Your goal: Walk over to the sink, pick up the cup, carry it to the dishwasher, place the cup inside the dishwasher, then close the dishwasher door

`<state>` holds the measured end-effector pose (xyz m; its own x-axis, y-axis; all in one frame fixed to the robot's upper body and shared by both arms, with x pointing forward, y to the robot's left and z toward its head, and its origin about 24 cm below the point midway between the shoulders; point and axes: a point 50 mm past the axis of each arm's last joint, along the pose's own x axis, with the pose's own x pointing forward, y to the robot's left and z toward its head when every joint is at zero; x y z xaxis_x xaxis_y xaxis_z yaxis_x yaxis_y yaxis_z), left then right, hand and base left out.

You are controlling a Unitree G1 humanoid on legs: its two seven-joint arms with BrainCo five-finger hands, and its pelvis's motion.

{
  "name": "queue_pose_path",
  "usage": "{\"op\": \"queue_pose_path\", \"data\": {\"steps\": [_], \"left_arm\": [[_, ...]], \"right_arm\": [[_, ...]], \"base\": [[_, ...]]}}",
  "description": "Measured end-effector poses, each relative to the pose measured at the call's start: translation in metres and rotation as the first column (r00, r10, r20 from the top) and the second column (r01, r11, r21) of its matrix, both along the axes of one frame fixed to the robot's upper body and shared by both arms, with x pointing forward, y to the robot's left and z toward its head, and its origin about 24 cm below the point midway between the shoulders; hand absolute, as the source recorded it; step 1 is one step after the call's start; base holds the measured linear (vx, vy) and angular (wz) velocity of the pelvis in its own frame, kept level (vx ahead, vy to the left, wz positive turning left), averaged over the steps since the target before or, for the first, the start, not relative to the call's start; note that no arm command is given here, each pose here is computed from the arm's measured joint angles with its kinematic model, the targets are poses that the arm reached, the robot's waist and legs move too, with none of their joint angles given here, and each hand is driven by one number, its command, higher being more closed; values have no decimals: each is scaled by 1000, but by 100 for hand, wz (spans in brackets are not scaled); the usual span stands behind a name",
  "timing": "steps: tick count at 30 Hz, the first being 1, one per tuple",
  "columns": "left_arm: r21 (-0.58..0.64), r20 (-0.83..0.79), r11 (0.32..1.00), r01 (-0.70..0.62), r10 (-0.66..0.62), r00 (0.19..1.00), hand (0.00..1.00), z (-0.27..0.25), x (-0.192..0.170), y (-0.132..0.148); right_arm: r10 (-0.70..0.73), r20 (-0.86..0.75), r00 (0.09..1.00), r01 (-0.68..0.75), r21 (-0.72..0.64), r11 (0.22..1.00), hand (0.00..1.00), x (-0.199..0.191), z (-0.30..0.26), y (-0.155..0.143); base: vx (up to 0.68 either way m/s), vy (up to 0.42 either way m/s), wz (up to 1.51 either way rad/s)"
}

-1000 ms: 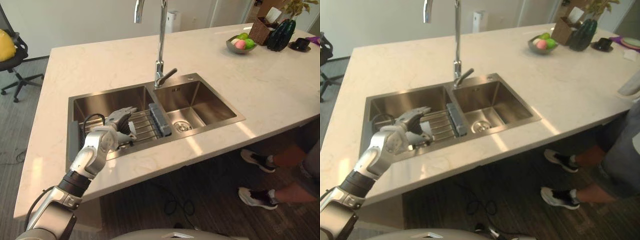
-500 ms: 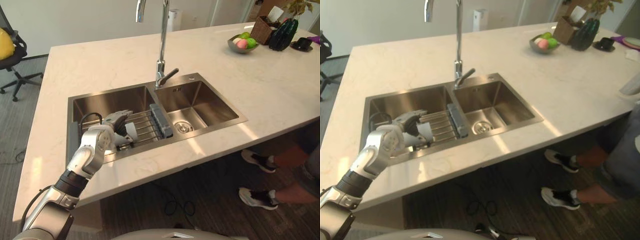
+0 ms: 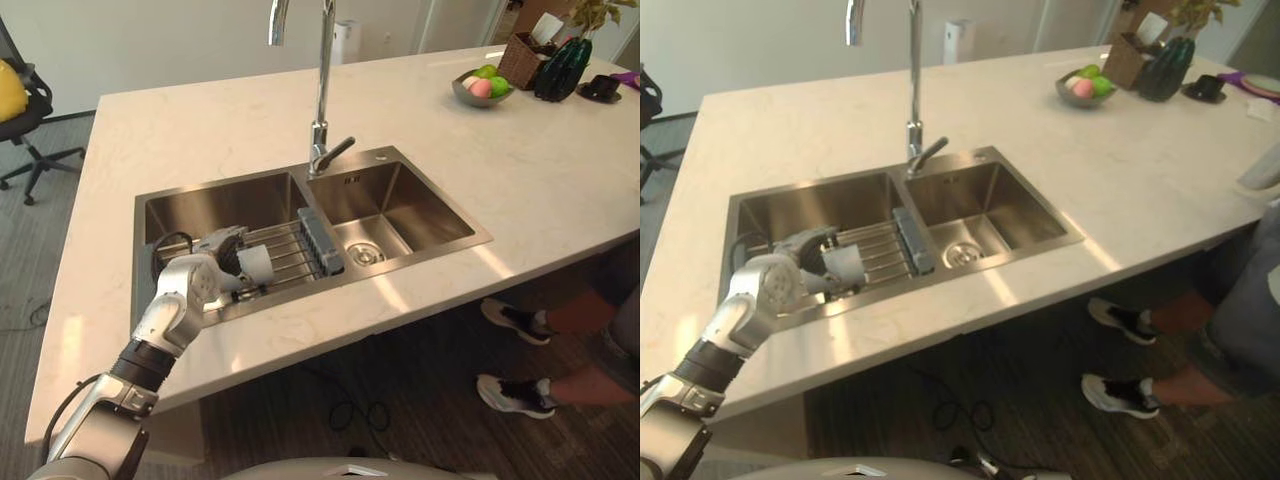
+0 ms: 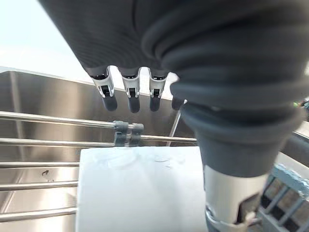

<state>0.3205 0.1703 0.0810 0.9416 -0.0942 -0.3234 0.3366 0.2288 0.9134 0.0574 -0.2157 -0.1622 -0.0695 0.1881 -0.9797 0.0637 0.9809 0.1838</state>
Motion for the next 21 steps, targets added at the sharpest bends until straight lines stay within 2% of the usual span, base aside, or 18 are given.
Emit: {"op": "queue_pose_path", "data": {"steps": [9,21], "left_arm": [[24,22,999,-35,35,999,0,-10,-1,2],[51,-36,997,-54,56,998,0,-32,-6,2]], "right_arm": [[6,-2,1000,-6,0,1000,0,0,0,1],[8,-1,1000,-8,1,1000,0,-1,-2,7]], "base": [[0,0,0],[0,0,0]]}}
